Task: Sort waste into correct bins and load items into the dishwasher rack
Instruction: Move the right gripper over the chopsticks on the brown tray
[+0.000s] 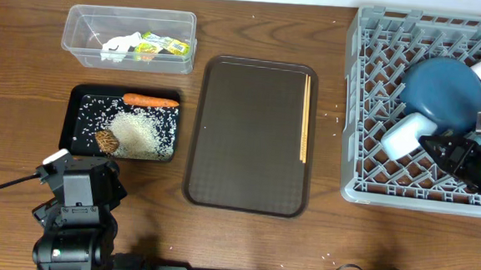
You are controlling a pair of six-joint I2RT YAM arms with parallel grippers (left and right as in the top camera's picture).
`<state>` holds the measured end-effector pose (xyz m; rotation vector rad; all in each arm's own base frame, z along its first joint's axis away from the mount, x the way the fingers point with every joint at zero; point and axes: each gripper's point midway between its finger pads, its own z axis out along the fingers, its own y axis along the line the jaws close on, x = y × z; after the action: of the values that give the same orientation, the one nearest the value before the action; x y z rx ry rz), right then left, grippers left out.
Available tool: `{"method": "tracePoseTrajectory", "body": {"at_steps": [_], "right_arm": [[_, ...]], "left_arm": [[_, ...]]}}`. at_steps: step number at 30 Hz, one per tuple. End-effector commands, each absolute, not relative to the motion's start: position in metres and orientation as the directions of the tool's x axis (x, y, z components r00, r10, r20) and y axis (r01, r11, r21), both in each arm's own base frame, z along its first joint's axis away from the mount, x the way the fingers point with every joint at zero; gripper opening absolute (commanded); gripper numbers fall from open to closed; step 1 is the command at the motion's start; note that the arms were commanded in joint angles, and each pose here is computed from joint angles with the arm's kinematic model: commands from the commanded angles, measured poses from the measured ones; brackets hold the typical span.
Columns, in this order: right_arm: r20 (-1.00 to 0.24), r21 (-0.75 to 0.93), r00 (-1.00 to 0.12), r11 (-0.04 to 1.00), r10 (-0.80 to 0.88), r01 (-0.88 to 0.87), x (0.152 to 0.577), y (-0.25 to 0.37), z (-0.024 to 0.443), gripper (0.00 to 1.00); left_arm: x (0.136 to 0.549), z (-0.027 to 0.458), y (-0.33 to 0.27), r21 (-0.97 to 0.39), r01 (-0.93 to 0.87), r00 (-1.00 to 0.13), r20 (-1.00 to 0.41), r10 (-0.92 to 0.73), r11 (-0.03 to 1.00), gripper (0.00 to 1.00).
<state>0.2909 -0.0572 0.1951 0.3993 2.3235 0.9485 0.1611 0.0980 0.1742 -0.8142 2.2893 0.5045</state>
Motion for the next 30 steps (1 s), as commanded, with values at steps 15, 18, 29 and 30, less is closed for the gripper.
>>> {"method": "tracePoseTrajectory", "body": {"at_steps": [15,18,29,30], "right_arm": [[-0.609,0.650,-0.633,0.759,0.479,-0.051,0.265,-0.029,0.278,0.76],[-0.633,0.650,-0.639,0.748,0.437,-0.133,0.264,-0.011,0.287,0.85],[-0.757,0.598,-0.634,0.559,0.160,-0.574,0.253,0.090,0.320,0.97],[-0.766,0.583,-0.630,0.549,0.128,-0.599,0.253,0.099,0.320,0.94]], "left_arm": [[0.160,0.174,0.100,0.155,-0.662,-0.608,-0.684,-0.404,0.734,0.98],[0.160,0.174,0.099,0.154,-0.662,-0.608,-0.684,-0.404,0.734,0.98],[0.160,0.174,0.099,0.154,-0.662,-0.608,-0.684,-0.404,0.734,0.98],[0.160,0.174,0.099,0.154,-0.662,-0.608,-0.684,-0.404,0.734,0.98]]}}
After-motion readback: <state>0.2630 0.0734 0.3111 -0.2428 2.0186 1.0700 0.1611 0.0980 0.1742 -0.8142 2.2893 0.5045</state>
